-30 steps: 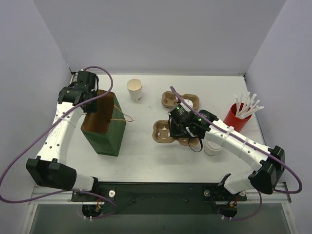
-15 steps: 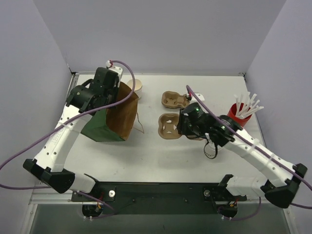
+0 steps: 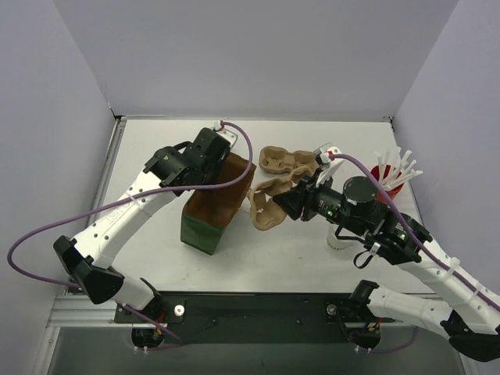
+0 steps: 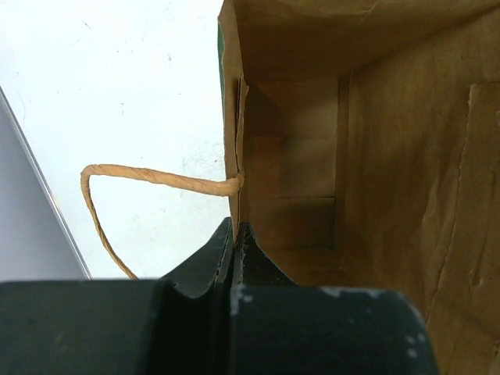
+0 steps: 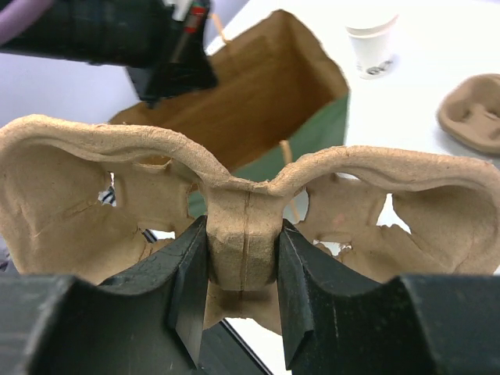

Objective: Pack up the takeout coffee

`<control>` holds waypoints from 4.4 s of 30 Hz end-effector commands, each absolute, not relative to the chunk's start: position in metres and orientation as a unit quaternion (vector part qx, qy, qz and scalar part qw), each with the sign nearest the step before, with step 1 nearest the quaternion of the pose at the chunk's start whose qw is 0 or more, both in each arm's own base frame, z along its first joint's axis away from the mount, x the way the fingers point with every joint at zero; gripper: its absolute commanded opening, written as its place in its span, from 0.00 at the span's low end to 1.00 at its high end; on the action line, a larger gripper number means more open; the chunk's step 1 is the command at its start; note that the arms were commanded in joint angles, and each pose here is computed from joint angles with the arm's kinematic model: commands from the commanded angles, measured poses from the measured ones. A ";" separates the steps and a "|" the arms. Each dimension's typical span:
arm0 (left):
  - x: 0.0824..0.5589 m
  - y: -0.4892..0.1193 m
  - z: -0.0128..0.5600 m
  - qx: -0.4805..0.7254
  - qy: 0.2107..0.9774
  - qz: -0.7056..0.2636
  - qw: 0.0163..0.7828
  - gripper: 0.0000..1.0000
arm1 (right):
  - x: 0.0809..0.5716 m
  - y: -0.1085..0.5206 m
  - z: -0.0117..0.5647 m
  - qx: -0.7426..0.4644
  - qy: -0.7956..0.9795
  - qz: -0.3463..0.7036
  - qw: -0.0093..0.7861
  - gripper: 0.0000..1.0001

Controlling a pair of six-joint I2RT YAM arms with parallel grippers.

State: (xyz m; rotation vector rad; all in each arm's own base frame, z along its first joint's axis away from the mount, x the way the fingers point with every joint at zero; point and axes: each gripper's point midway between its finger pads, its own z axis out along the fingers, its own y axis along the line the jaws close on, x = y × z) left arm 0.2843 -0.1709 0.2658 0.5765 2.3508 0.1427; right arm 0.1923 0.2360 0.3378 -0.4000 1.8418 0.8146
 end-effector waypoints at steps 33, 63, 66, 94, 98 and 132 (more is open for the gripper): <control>0.252 -0.231 0.373 0.263 0.829 -0.190 0.456 0.00 | 0.159 0.345 0.395 -0.295 0.592 0.587 0.467 0.23; 0.230 -0.285 0.323 0.254 0.855 -0.280 0.355 0.00 | 0.200 0.304 0.257 -0.392 0.811 0.227 0.372 0.19; 0.241 -0.284 0.309 0.245 0.869 -0.255 0.346 0.00 | 0.203 0.300 0.243 -0.397 0.820 0.200 0.360 0.19; 0.281 -0.247 0.274 0.184 0.896 -0.117 0.387 0.00 | 0.215 0.293 0.174 -0.379 0.877 0.107 0.276 0.19; 0.280 -0.245 0.270 0.189 0.897 -0.113 0.383 0.00 | 0.215 0.290 0.179 -0.379 0.875 0.108 0.282 0.19; 0.232 -0.252 0.297 0.266 0.850 -0.238 0.387 0.46 | 0.231 0.293 0.171 -0.321 0.904 0.100 0.264 0.19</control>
